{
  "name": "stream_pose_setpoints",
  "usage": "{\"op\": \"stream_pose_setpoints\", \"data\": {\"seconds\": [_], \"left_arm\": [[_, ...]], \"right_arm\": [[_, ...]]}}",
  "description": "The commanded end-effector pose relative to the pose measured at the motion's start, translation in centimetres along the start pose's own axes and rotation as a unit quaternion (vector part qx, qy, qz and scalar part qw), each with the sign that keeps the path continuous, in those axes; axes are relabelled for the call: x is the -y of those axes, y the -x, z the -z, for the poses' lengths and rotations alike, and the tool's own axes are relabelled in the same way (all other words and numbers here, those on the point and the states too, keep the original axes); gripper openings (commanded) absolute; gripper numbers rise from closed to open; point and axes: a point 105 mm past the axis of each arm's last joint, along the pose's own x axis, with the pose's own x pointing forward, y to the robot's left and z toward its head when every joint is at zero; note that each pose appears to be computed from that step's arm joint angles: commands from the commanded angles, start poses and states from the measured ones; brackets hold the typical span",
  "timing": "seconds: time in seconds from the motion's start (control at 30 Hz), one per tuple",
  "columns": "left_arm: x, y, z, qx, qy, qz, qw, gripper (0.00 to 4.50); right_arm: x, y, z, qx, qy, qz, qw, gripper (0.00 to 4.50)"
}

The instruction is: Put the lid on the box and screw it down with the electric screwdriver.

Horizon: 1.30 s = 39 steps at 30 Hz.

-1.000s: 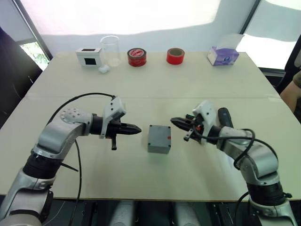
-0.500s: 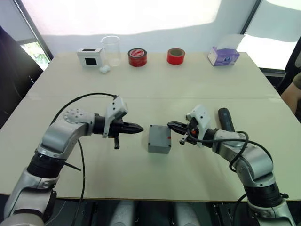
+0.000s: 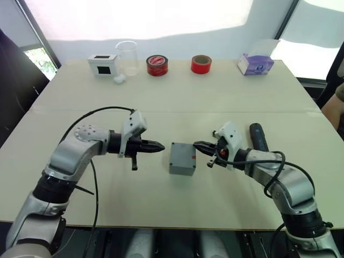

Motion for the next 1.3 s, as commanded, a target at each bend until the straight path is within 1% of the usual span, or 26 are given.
{"op": "stream_pose_setpoints", "data": {"seconds": [0.03, 0.1, 0.17, 0.3, 0.33, 0.37, 0.4, 0.5, 0.6, 0.67, 0.7, 0.8, 0.87, 0.9, 0.93, 0.97, 1.0, 1.03, 1.07, 1.13, 1.3], "left_arm": [[0.1, 0.1, -1.1, 0.01, -0.024, 0.0, 1.0, 0.0], [0.1, 0.1, -1.1, 0.011, -0.024, 0.0, 1.0, 0.0], [0.1, 0.0, -1.1, 0.011, -0.024, 0.001, 1.0, 0.0], [0.2, 0.0, -1.3, 0.013, -0.025, 0.002, 1.0, 0.0], [0.2, 0.0, -1.4, 0.015, -0.026, 0.003, 1.0, 0.0], [0.3, 0.0, -1.6, 0.018, -0.026, 0.004, 0.999, 0.0], [0.3, 0.0, -1.9, 0.021, -0.028, 0.005, 0.999, 0.0], [0.4, -0.1, -2.7, 0.028, -0.039, 0.013, 0.999, 0.0], [1.0, -0.4, -3.8, 0.035, -0.056, 0.034, 0.997, 0.0], [1.5, -0.7, -4.4, 0.036, -0.07, 0.05, 0.996, 0.0], [1.9, -0.9, -4.7, 0.038, -0.078, 0.061, 0.994, 0.0], [2.7, -1.5, -5.4, 0.043, -0.097, 0.083, 0.991, 0.0], [3.0, -1.6, -5.6, 0.046, -0.104, 0.092, 0.989, 0.0], [3.2, -1.8, -5.7, 0.047, -0.108, 0.096, 0.988, 0.0], [3.6, -2.1, -5.7, 0.045, -0.116, 0.105, 0.987, 0.0], [4.0, -2.4, -5.6, 0.043, -0.122, 0.112, 0.985, 0.0], [4.4, -2.7, -5.5, 0.042, -0.127, 0.119, 0.984, 0.0], [4.7, -2.9, -5.4, 0.041, -0.131, 0.123, 0.983, 0.0], [4.6, -3.2, -5.0, 0.032, -0.136, 0.121, 0.983, 0.0], [4.5, -3.5, -4.1, 0.016, -0.142, 0.115, 0.983, 0.0], [4.7, -3.9, -3.8, 0.021, -0.136, 0.116, 0.984, 0.0]], "right_arm": [[-0.1, -0.1, -0.7, 0.014, 0.011, -0.002, 1.0, 0.02], [0.0, -0.1, -0.8, 0.014, 0.013, -0.001, 1.0, 0.43], [0.0, -0.1, -0.9, 0.014, 0.013, -0.001, 1.0, 1.06], [0.2, 0.1, -1.2, 0.014, 0.016, 0.0, 1.0, 2.73], [0.3, 0.3, -1.3, 0.014, 0.017, 0.0, 1.0, 3.03], [0.4, 0.5, -1.4, 0.013, 0.017, 0.0, 1.0, 3.47], [0.5, 1.0, -1.5, 0.009, 0.017, 0.0, 1.0, 3.76], [1.4, 2.7, -2.5, 0.004, 0.002, 0.008, 1.0, 3.76], [3.5, 4.8, -4.3, 0.006, -0.031, 0.043, 0.999, 3.76], [5.2, 6.2, -5.1, -0.01, -0.047, 0.076, 0.996, 4.35], [6.1, 7.1, -5.4, -0.021, -0.056, 0.087, 0.994, 4.46], [7.9, 9.0, -6.2, -0.053, -0.083, 0.116, 0.988, 4.46], [8.9, 9.8, -6.1, -0.08, -0.104, 0.14, 0.981, 4.46], [9.6, 10.3, -5.8, -0.099, -0.118, 0.16, 0.975, 4.46], [10.6, 11.5, -4.3, -0.156, -0.138, 0.188, 0.96, 4.46], [11.2, 12.5, -3.3, -0.196, -0.153, 0.209, 0.946, 4.46], [11.1, 13.6, -1.9, -0.245, -0.175, 0.206, 0.931, 4.46], [11.0, 14.3, -1.0, -0.275, -0.19, 0.199, 0.921, 4.46], [11.3, 14.6, -0.4, -0.284, -0.214, 0.204, 0.912, 4.46], [11.9, 14.9, 0.5, -0.295, -0.235, 0.21, 0.902, 4.46], [12.8, 15.2, 2.3, -0.324, -0.235, 0.211, 0.892, 4.46]]}}
